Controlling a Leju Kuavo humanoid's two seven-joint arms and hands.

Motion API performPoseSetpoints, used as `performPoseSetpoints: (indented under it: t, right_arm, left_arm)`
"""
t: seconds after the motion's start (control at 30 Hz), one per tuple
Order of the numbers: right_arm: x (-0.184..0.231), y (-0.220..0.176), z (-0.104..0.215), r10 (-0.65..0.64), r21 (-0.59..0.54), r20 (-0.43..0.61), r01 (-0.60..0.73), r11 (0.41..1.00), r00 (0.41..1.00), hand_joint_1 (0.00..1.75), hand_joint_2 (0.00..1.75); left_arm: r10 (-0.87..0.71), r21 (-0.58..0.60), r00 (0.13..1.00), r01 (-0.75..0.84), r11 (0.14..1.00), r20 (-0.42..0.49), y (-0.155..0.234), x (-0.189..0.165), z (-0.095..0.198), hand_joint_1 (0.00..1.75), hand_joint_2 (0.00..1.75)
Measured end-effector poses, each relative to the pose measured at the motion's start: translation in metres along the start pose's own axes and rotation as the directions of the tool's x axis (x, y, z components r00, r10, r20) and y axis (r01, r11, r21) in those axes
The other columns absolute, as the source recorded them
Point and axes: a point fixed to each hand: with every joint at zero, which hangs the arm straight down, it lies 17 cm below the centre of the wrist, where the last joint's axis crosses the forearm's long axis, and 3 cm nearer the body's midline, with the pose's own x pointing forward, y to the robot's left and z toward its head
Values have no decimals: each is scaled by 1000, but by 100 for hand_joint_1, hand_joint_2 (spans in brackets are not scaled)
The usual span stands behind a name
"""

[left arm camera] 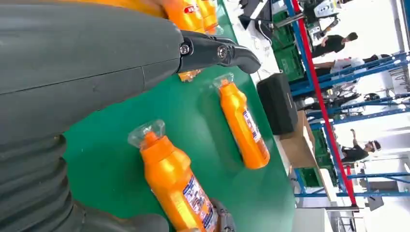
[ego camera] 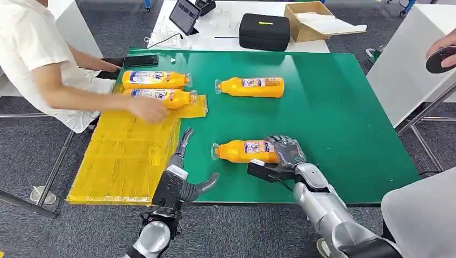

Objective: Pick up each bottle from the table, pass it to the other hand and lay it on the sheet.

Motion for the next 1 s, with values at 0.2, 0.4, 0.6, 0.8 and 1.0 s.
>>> performPoseSetpoints:
  t: [0.2, 0.4, 0.6, 0.8, 1.0]
  right_arm:
    - [-9, 5, -1, 5, 66, -23, -3, 998, 1000, 175, 175]
    - [-2, 6, 0, -103, 83, 17, 101, 991, 995, 175, 175]
    - [4, 2, 4, -249, 49, 54, 247, 968, 967, 175, 175]
    - [13, -7, 8, -349, -31, 93, 353, 935, 933, 175, 175]
    - [43, -23, 33, -513, -212, 166, 539, 815, 842, 175, 175]
  left_arm:
    - [0, -5, 1000, 0, 1000, -1, -2, 0, 0, 0, 175]
    - [5, -2, 1000, -5, 1000, 0, -2, 0, 1, 0, 175]
    - [20, 15, 1000, -20, 1000, -3, 1, -1, 2, 0, 175]
    - [91, 89, 996, -89, 992, -12, 13, -4, 6, 0, 175]
    - [374, 317, 922, -328, 890, -96, 43, -38, 43, 0, 175]
